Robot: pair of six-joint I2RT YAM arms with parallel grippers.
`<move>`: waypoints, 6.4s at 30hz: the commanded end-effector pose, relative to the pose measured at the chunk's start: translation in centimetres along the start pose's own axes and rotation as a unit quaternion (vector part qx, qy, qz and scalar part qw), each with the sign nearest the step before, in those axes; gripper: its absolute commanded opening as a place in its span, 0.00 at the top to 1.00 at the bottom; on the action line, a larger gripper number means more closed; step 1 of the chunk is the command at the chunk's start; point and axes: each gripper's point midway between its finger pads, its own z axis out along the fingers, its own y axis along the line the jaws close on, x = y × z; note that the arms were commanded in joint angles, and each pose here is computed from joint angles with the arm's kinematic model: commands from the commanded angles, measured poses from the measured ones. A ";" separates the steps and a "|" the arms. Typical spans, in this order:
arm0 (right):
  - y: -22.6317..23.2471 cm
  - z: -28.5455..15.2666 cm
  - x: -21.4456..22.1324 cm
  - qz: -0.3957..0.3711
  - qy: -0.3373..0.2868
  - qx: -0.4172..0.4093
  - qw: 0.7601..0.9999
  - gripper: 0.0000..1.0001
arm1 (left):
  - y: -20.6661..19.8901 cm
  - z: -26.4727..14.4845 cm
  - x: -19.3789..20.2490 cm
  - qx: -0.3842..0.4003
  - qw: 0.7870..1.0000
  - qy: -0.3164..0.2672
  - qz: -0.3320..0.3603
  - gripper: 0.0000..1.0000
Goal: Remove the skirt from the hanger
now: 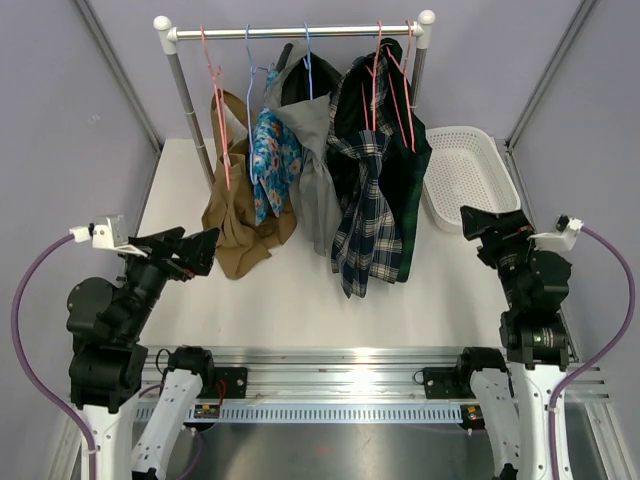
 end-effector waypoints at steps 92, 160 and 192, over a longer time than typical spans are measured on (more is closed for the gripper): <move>1.4 -1.8 4.0 -0.211 0.195 -0.010 0.958 0.03 | -23.3 38.3 10.5 0.070 0.996 0.037 0.043 1.00; 14.5 -7.6 16.8 -0.327 0.276 -0.148 0.892 1.00 | -26.5 27.3 -12.4 0.016 0.972 -0.234 0.005 1.00; 14.9 4.6 -8.0 -0.364 -0.068 0.115 0.922 1.00 | -24.3 7.0 4.3 0.071 0.962 0.198 0.176 1.00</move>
